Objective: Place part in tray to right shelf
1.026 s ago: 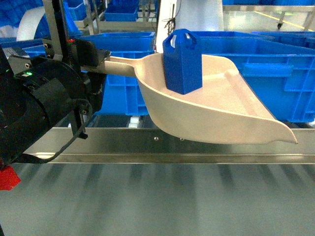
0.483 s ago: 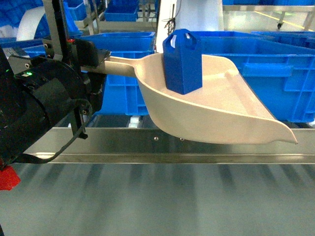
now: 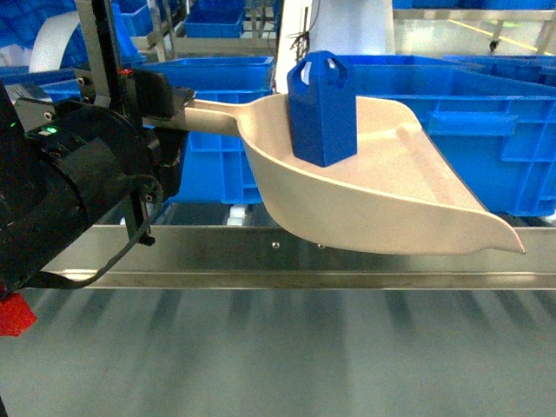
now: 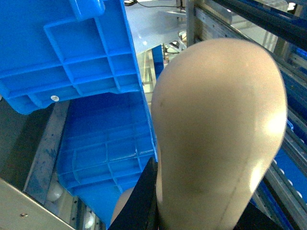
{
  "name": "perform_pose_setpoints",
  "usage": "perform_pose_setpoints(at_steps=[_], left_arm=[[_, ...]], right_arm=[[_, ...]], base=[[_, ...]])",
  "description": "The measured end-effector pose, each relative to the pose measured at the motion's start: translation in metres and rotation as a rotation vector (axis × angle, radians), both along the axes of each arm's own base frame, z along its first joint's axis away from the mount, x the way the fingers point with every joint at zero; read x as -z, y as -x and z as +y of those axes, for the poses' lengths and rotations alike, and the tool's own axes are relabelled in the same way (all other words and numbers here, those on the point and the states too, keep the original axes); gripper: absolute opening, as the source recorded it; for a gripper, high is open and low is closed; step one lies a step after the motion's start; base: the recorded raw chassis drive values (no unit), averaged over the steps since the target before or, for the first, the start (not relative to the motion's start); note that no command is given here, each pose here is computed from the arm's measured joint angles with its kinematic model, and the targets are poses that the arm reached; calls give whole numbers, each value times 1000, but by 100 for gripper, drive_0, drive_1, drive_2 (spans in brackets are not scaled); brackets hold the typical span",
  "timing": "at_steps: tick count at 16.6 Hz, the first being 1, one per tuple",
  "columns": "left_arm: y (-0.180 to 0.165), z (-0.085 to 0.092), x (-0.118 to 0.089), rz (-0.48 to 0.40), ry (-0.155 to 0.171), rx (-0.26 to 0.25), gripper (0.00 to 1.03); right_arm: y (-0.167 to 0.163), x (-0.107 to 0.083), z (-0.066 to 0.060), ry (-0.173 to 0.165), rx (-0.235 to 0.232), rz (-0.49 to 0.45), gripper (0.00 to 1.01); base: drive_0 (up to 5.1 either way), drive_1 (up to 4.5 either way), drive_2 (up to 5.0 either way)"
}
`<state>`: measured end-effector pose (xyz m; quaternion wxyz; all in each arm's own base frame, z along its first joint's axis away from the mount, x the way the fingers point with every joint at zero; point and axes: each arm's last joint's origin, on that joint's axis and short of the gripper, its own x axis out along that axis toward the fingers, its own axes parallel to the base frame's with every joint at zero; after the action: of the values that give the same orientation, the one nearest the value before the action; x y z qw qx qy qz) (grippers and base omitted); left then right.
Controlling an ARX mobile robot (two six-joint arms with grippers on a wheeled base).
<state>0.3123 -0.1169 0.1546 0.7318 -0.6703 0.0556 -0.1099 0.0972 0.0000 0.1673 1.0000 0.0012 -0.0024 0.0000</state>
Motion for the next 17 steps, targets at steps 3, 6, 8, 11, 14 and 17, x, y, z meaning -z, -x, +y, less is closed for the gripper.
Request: perform_pose_setpoints(at_steps=[3,6,8,11,14,17], left_arm=[[0,0,0,0,0,0,17],[0,0,0,0,0,0,17],[0,0,0,0,0,0,17],[13,5,-38,181,-226,-25,17],[16,10,-76,89,-231,-23,17],[9,21,-67,115,-236,-39,17]], right_arm=[[0,0,0,0,0,0,98],[0,0,0,0,0,0,98],[0,0,0,0,0,0,98],[0,0,0,0,0,1,98],[0,0,0,0,0,0,98],[0,0,0,0,0,0,98]], base=[[0,0,0],[0,0,0],[0,0,0],[0,0,0],[0,0,0],[0,0,0]])
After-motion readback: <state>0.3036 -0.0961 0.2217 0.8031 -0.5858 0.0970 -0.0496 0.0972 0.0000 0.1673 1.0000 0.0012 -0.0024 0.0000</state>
